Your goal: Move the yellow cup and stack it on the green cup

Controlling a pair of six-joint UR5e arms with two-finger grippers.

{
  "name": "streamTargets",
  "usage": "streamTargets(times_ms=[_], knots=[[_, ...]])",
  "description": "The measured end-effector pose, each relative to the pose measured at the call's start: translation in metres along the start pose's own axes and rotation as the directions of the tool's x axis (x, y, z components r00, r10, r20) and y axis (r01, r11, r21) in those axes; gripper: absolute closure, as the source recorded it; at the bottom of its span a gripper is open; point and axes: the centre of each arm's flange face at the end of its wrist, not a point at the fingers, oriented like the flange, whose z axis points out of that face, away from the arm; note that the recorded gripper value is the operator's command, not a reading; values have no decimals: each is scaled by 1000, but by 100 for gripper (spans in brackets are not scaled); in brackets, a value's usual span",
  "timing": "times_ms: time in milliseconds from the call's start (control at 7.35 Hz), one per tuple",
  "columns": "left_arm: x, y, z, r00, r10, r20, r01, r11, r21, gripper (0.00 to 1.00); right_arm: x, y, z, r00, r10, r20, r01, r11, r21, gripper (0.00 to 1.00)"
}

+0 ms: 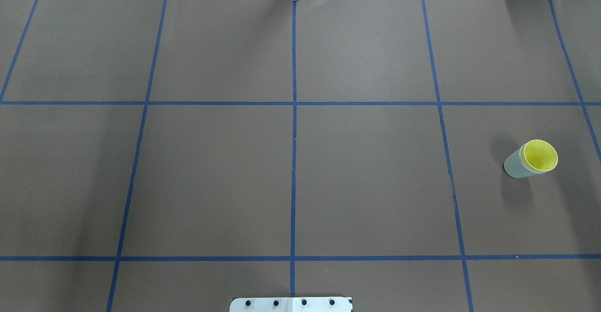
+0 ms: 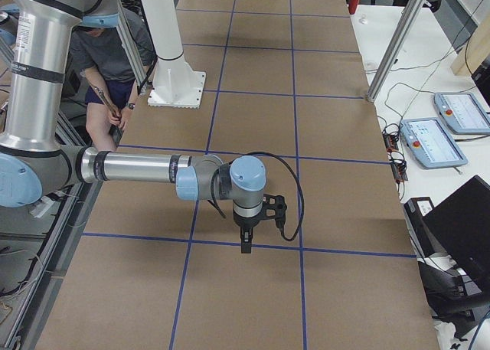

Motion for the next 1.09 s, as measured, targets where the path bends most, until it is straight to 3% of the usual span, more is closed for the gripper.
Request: streamTargets(times_ms=[1088], knots=[[-2, 4, 3, 1000, -6, -1, 5, 1000, -6, 0, 1, 1, 2, 1000, 3, 2, -3, 1000, -5, 0]])
